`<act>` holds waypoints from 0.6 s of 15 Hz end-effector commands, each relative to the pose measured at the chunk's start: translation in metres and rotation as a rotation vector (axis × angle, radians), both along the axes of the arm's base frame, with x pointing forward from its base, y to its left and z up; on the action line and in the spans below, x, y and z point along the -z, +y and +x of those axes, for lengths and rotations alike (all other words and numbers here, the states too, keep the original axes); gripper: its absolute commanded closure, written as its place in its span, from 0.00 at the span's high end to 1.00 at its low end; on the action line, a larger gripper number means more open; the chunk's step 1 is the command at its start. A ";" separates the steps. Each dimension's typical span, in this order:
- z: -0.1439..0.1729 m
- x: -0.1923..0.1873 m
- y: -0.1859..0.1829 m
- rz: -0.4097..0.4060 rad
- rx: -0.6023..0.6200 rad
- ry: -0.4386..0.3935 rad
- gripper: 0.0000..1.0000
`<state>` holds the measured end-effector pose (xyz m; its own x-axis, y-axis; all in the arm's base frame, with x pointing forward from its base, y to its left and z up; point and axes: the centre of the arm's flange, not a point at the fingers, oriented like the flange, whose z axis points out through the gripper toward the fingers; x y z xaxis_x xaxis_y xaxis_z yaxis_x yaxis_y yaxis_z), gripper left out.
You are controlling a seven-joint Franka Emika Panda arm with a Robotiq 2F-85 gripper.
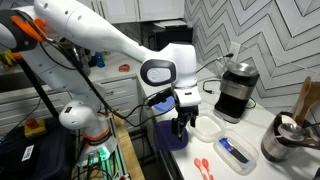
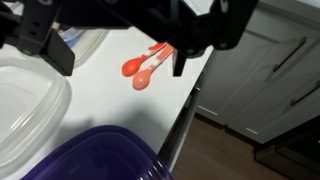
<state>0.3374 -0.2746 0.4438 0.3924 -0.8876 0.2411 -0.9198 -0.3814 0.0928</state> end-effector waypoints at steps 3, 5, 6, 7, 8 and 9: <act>0.010 0.017 -0.030 0.028 0.082 0.012 1.00; 0.012 0.026 -0.043 0.050 0.078 0.013 1.00; 0.013 0.032 -0.050 0.055 0.071 0.016 1.00; 0.015 0.038 -0.056 0.057 0.054 0.020 1.00; 0.017 0.045 -0.064 0.044 0.045 0.026 1.00; 0.019 0.054 -0.074 0.043 0.043 0.032 1.00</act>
